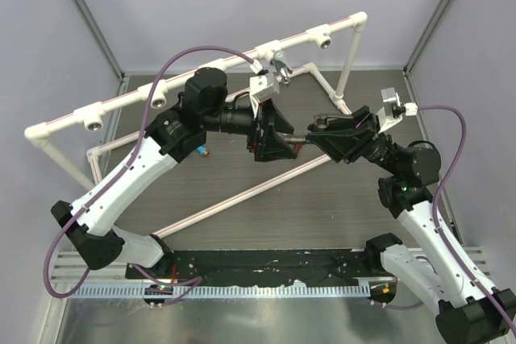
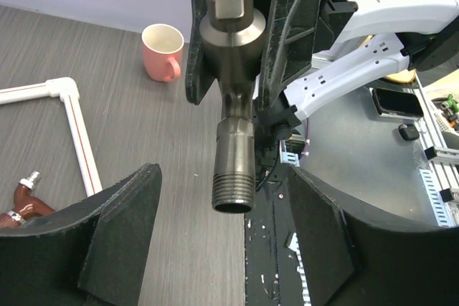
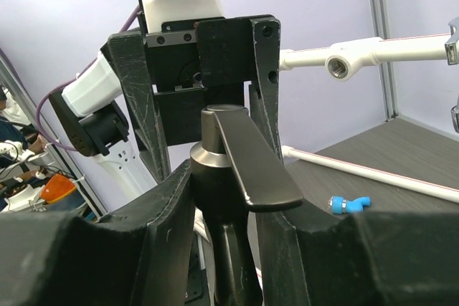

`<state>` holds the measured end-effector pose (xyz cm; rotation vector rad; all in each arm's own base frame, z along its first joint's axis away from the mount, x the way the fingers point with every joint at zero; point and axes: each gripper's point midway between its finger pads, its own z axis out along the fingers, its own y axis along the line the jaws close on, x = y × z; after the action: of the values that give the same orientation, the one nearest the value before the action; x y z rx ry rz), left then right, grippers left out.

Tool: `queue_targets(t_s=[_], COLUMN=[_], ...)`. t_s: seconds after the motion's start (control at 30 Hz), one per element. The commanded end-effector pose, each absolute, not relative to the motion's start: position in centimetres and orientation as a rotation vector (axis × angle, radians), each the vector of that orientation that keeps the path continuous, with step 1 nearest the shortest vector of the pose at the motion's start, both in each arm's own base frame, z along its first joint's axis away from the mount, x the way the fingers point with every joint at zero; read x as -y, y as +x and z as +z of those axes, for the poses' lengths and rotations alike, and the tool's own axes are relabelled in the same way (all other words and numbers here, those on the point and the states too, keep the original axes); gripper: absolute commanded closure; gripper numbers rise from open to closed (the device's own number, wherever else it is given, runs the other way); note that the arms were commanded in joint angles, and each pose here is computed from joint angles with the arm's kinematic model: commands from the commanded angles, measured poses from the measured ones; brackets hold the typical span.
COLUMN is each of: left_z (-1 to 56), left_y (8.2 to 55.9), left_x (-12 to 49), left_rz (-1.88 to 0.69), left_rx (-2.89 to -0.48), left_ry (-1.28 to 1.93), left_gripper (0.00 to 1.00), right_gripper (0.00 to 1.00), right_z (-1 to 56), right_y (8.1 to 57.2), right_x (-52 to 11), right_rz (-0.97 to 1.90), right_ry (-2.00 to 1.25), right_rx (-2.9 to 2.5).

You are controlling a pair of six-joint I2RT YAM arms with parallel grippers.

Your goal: Install the water faucets

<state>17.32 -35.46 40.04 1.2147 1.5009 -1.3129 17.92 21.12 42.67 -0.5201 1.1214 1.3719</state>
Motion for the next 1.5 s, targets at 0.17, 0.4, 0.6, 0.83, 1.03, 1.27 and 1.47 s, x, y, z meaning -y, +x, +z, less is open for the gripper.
queue_targets(t_s=[0.17,0.4,0.6,0.83,1.03,1.27,1.47], left_z=[42.7,41.9,41.3,41.0,41.1,41.4,41.8], left_y=[16.5,16.5,16.5,16.3,16.2,16.1,16.0], left_x=[36.0,35.2,33.0,31.5,31.6,32.2,32.6], left_rz=[-1.344,-1.274,-1.102,-1.026,-1.037,-1.086,-1.113], left_rx=[-1.370,-1.348,-1.296,-1.284,-1.271,-1.266,-1.255], left_ry=[1.251,1.278,1.294,1.284,1.275,1.276,1.271], left_gripper=[0.46,1.00,1.00,1.00,1.00,1.00,1.00], right_gripper=[0.99,0.87,0.38,0.25,0.25,0.30,0.34], right_z=[43.8,43.2,41.5,40.4,39.9,39.5,39.2], right_y=[17.6,18.9,20.4,18.8,18.4,18.1,17.9], right_x=[-21.7,-21.8,-22.3,-23.2,-23.6,-24.3,-24.8], right_rz=[1.356,1.303,1.240,1.321,1.351,1.373,1.381], right_ry=[-0.568,-0.545,-0.581,-0.728,-0.778,-0.821,-0.848], right_rx=[-1.055,-1.119,-1.353,-1.397,-1.392,-1.374,-1.368])
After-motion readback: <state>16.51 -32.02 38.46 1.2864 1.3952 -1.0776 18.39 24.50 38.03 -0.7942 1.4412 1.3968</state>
